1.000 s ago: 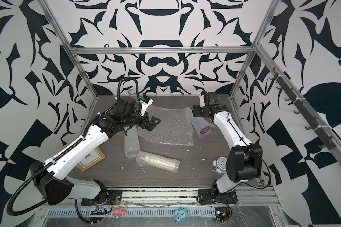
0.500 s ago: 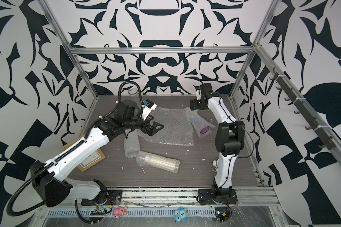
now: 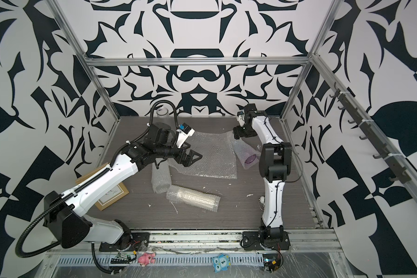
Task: Unwrap the vase from the bubble wrap
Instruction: Pick up the bubble wrap from the center of the board.
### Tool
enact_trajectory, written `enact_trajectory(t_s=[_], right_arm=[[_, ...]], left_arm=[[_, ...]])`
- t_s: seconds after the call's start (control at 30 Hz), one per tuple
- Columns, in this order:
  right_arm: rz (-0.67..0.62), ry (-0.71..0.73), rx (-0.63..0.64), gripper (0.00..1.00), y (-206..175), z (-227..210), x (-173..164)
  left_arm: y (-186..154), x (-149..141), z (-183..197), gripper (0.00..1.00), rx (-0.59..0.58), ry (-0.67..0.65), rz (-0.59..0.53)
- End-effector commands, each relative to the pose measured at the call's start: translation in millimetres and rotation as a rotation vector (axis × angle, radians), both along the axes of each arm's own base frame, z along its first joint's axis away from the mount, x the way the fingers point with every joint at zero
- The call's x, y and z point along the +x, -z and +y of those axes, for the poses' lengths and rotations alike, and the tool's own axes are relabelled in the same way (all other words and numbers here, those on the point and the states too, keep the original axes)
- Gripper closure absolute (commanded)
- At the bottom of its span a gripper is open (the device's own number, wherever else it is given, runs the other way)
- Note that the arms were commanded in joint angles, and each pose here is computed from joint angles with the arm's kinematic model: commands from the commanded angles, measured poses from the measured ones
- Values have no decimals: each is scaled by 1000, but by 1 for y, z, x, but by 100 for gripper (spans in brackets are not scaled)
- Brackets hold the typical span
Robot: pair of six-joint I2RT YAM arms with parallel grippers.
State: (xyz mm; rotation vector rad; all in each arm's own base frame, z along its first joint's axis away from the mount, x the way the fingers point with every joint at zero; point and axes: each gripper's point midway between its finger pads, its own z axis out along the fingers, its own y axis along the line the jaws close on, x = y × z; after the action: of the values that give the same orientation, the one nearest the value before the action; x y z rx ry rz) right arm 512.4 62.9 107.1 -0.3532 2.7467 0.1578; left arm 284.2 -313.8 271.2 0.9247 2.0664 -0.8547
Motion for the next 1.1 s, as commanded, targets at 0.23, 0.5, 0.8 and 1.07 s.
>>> enact_trajectory(t_s=[0.23,0.5,0.8,1.07], right_arm=[[127,-47,-45,21,31,-6,-21],[216,-53,-46,21,55,-3,-24],[279,0,-111,24,74,-16,-31],[206,62,-182,51,49,-32,-37]], left_arm=[[-5,-1,-7,1,-33,14,25],[-1,4,-11,1,-36,7,35],[10,10,-20,1,-33,9,102],[-5,7,-12,1,-48,-17,65]])
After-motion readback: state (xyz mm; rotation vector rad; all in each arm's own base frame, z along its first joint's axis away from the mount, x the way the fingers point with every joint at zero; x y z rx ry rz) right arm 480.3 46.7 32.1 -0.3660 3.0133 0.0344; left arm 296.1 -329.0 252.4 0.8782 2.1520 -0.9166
